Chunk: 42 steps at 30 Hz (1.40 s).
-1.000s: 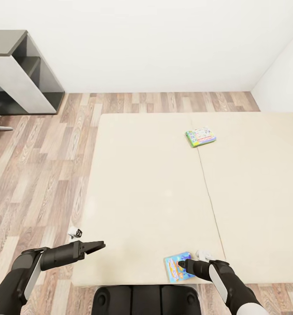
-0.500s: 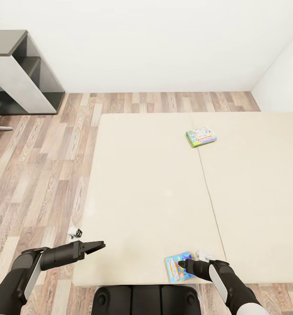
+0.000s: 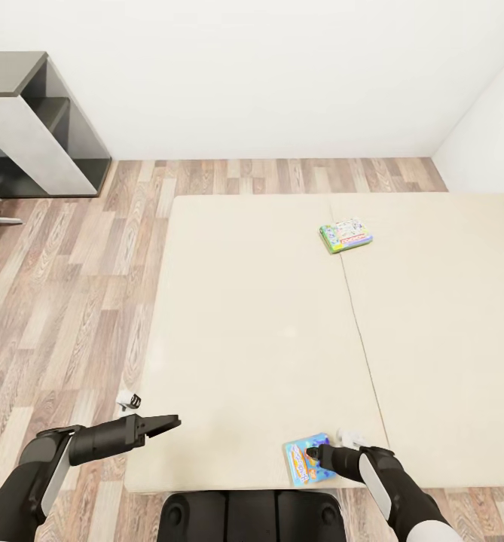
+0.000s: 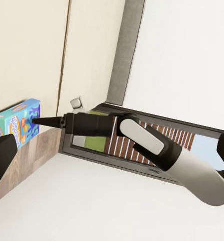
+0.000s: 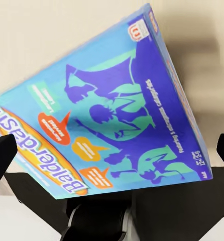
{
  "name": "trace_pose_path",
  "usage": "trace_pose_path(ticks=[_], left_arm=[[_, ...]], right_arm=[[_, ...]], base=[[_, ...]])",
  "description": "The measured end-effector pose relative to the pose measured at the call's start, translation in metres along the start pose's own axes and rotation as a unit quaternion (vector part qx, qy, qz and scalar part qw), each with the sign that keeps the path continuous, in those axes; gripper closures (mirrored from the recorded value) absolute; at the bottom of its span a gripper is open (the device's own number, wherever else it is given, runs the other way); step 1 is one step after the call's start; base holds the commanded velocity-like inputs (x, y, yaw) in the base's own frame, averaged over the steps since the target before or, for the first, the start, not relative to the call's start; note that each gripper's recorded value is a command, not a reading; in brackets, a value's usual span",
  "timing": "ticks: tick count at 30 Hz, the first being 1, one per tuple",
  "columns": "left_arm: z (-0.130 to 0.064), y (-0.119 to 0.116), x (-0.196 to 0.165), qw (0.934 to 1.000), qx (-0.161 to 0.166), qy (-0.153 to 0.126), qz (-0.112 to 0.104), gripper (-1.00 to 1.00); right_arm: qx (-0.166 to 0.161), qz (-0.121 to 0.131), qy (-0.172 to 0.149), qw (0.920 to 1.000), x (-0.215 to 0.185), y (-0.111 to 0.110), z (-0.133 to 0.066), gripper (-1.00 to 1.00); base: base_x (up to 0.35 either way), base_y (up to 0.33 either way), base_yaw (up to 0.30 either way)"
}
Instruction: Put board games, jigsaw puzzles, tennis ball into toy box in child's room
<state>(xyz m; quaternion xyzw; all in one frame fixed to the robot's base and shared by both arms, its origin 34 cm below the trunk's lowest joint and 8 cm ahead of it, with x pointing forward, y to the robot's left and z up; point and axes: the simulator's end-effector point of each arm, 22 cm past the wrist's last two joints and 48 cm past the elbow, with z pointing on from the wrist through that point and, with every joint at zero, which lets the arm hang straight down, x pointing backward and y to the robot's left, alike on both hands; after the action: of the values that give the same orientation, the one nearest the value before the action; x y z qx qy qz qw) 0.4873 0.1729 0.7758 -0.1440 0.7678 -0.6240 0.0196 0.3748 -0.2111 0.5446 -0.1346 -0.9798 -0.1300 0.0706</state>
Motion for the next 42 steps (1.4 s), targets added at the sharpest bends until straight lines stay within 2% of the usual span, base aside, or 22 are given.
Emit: trace_pose_path(ticks=[6,12,17,25,42], left_arm=[[0.0,0.0,0.0,1.0,0.0,0.0,0.0,-1.0],[0.0,0.0,0.0,1.0,0.0,0.0,0.0,-1.0],[0.0,0.0,0.0,1.0,-0.001,0.0,0.0,-1.0],[-0.001,0.001,0.0,1.0,-0.001,0.0,-0.001,-1.0],[-0.002,0.002,0.0,1.0,-0.002,0.0,-0.001,-1.0]], right_arm=[[-0.008,-0.012,-0.018,0.9997,-0.017,0.009,-0.005,-1.0],[-0.041,-0.046,-0.013,0.998,-0.015,0.035,-0.004,-1.0],[-0.054,-0.056,-0.014,0.9968,-0.019,0.045,-0.005,-1.0],[-0.057,-0.061,-0.014,0.9964,-0.02,0.049,-0.005,-1.0],[-0.049,-0.06,-0.008,0.997,-0.017,0.041,-0.004,-1.0]], base=[[0.0,0.0,0.0],[0.0,0.0,0.0],[0.0,0.0,0.0],[0.0,0.0,0.0],[0.0,0.0,0.0]])
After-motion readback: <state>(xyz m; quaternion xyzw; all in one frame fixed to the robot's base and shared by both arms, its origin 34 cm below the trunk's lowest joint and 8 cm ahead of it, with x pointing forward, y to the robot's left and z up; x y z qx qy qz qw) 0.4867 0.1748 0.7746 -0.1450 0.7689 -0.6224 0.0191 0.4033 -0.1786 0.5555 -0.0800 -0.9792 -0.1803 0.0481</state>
